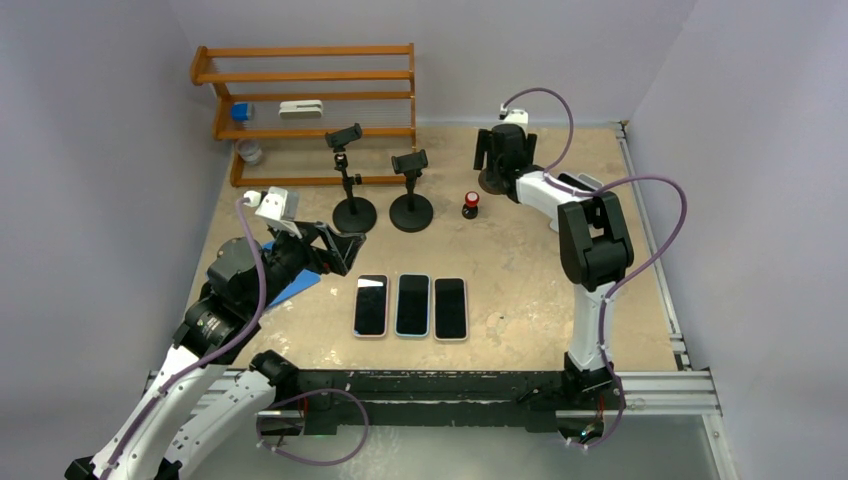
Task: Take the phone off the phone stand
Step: Pick up the phone stand at the center of the board.
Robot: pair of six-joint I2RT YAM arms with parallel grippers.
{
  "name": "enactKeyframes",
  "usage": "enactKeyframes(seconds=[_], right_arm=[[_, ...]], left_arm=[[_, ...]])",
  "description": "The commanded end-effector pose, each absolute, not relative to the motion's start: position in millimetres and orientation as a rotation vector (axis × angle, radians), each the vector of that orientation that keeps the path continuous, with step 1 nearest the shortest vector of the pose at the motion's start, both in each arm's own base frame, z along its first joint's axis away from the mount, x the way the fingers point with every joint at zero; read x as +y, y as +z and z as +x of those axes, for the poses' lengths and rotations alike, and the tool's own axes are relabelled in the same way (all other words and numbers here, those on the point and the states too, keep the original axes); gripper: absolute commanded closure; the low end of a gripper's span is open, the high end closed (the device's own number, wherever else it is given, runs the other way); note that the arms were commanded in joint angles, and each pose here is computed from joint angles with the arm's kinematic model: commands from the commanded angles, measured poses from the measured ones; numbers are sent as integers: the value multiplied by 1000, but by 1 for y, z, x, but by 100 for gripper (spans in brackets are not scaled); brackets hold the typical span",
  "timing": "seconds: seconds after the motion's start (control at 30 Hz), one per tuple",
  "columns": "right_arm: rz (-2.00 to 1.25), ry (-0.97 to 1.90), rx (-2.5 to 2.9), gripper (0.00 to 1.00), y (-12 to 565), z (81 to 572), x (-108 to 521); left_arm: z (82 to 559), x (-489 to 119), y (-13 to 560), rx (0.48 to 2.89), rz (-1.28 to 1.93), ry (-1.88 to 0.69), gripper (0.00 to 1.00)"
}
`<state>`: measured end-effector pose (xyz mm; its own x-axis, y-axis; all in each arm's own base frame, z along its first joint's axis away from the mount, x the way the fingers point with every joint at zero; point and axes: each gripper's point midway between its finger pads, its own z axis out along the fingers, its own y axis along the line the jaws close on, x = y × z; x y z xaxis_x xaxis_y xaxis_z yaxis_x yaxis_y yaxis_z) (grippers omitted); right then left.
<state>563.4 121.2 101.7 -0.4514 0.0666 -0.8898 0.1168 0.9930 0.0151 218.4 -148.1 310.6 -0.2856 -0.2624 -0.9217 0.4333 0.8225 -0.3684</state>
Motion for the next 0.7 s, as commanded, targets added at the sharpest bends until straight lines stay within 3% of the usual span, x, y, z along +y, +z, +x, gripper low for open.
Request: enactKeyframes(seconds=[0.0, 0.23, 0.67], right_arm=[[127, -30, 1982, 9, 125, 577, 124], [116, -23, 1988, 18, 122, 578, 125], [143, 42, 1893, 48, 165, 576, 129]], left_arm=[[219, -151, 333, 1663, 139, -706, 7], [219, -151, 332, 1663, 139, -706, 7], [218, -151, 333, 1659, 138, -707, 7]])
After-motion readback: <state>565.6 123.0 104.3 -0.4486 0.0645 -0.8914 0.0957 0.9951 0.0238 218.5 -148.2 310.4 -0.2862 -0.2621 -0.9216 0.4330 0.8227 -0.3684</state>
